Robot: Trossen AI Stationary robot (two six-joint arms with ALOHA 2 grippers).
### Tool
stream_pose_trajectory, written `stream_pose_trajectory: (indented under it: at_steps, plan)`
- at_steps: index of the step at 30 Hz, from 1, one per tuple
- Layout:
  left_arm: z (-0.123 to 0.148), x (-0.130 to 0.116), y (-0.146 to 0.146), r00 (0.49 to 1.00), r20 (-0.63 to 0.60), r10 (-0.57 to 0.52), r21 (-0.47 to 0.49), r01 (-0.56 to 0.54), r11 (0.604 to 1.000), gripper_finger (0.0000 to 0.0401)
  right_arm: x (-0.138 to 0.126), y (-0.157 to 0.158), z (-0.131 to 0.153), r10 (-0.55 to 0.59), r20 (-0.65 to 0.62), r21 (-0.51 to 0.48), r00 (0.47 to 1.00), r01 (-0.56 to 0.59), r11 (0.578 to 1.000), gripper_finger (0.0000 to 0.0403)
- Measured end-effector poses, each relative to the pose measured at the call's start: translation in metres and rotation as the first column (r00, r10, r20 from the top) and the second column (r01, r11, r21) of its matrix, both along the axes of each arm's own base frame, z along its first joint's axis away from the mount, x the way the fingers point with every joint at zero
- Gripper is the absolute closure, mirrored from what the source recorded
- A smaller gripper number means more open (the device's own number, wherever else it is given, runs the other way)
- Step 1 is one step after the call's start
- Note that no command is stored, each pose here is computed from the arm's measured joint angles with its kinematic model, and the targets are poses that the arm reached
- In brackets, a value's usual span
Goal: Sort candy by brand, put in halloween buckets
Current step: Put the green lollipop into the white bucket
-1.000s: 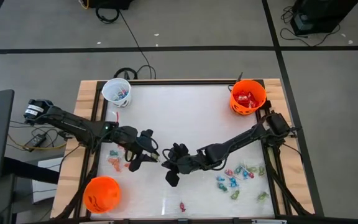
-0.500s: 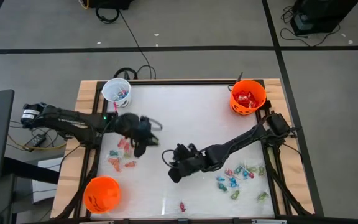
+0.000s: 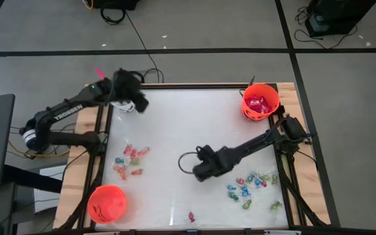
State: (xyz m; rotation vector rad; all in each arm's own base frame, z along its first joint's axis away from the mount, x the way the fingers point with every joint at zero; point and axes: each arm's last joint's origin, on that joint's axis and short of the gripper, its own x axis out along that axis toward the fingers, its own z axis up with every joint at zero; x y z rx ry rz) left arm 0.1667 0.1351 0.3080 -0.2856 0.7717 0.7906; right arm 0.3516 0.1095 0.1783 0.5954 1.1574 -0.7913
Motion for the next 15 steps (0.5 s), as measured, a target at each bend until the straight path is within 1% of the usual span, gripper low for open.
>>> stream_pose_trajectory:
  at_steps: [2,4,6,9,11,15]
  plan:
    - [-0.004,-0.011,0.019,0.996,-0.002,0.090,-0.030,-0.090,0.995,0.0285,0.004,-0.011,0.001,0.031,-0.006,0.006,0.999,-0.031,0.999,0.0224]
    - [-0.012,-0.022,0.036,0.985,-0.033,0.172,-0.068,-0.174,0.982,0.0285,0.007,-0.022,0.002,0.056,-0.018,0.008,0.998,-0.056,0.998,0.0224]
    - [-0.019,-0.030,0.050,0.971,-0.065,0.231,-0.095,-0.236,0.967,0.0285,0.012,-0.035,0.002,0.078,-0.014,0.014,0.997,-0.078,0.997,0.0224]
    - [-0.031,-0.036,0.063,0.954,-0.117,0.277,-0.143,-0.292,0.946,0.0285,0.018,-0.052,0.004,0.115,0.005,0.042,0.993,-0.115,0.992,0.0224]
    - [-0.035,-0.040,0.066,0.946,-0.140,0.294,-0.166,-0.315,0.935,0.0285,0.022,-0.061,0.005,0.133,0.026,0.053,0.991,-0.135,0.990,0.0224]
    - [-0.037,-0.044,0.069,0.934,-0.145,0.326,-0.181,-0.349,0.919,0.0285,0.025,-0.075,0.006,0.175,0.026,0.068,0.984,-0.177,0.982,0.0224]
